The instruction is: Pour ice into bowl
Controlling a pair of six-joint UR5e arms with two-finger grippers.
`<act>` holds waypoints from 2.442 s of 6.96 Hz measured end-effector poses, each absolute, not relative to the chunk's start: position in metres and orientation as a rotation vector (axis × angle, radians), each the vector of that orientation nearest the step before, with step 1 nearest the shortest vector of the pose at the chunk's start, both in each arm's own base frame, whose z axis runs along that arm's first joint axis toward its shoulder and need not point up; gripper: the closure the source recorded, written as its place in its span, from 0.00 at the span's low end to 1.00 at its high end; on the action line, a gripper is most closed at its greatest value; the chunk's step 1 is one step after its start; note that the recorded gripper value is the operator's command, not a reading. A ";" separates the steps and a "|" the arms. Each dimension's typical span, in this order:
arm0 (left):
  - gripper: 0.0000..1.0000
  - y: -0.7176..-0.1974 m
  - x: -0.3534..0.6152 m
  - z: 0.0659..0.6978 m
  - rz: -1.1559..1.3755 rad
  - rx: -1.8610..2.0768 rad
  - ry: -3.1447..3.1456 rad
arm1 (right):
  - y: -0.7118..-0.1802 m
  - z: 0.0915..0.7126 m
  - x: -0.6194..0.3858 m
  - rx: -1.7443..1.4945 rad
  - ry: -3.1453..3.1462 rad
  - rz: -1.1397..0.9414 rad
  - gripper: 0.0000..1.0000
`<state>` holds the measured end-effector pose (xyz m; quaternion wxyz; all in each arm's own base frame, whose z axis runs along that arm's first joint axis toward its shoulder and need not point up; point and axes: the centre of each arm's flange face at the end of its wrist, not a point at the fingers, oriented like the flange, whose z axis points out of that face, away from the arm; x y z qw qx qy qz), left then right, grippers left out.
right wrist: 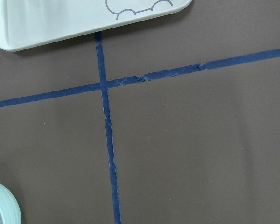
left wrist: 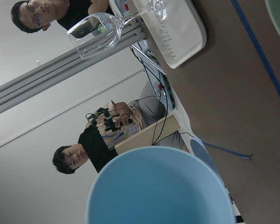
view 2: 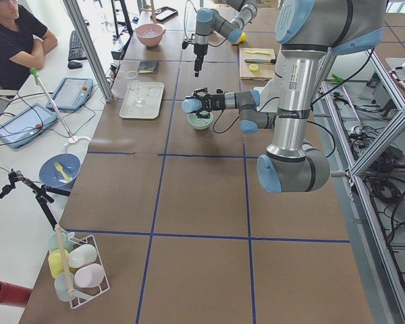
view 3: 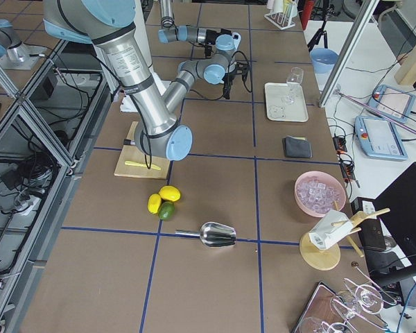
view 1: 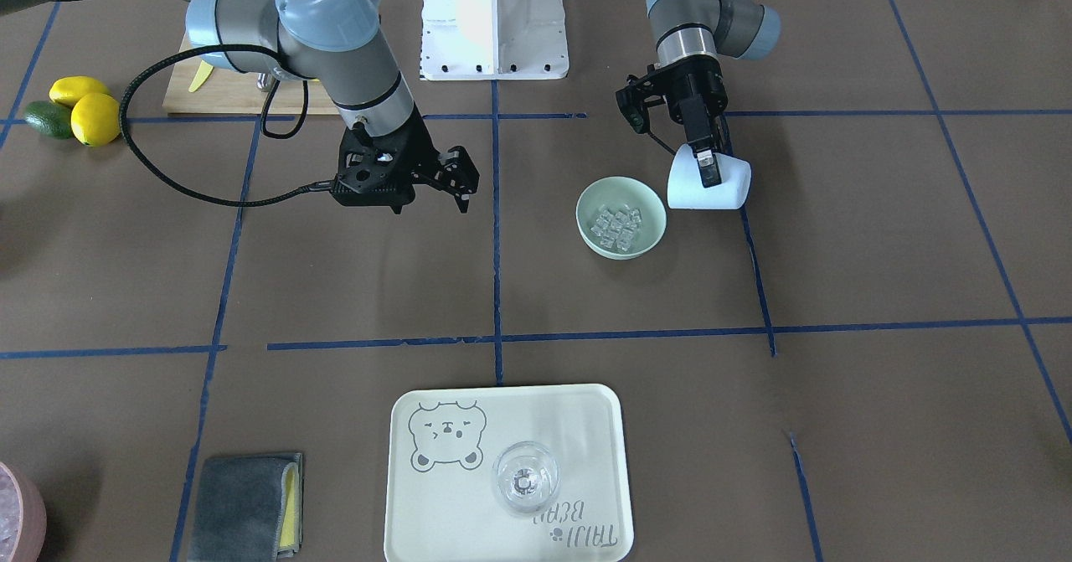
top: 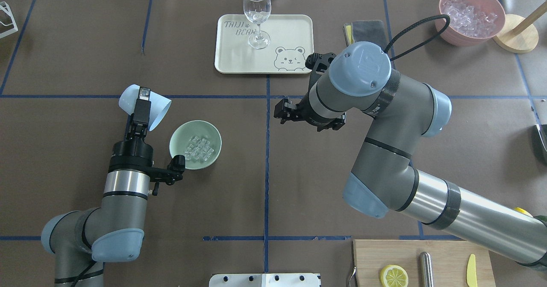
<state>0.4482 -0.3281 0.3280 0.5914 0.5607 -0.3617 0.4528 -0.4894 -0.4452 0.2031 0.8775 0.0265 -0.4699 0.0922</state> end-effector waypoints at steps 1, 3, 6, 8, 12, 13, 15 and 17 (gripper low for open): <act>1.00 -0.326 0.447 0.323 1.051 1.345 -0.768 | -0.445 0.202 -0.490 0.056 -0.982 0.193 0.00; 1.00 -0.324 0.444 0.320 0.968 1.417 -0.563 | -0.445 0.200 -0.490 0.058 -0.984 0.191 0.00; 1.00 -0.314 0.414 0.359 0.688 1.428 -0.186 | -0.444 0.199 -0.491 0.059 -0.985 0.189 0.00; 1.00 -0.303 0.367 0.410 0.478 1.406 0.045 | -0.444 0.195 -0.493 0.061 -0.990 0.188 0.00; 1.00 -0.280 0.261 0.527 0.227 1.381 0.313 | -0.440 0.190 -0.497 0.061 -0.997 0.180 0.00; 1.00 -0.279 0.252 0.543 0.114 1.345 0.399 | -0.439 0.189 -0.498 0.061 -0.998 0.178 0.00; 1.00 -0.278 0.245 0.579 -0.072 1.263 0.514 | -0.436 0.187 -0.500 0.058 -1.000 0.175 0.00; 1.00 -0.278 0.244 0.597 -0.254 1.194 0.626 | -0.433 0.185 -0.504 0.050 -1.003 0.177 0.00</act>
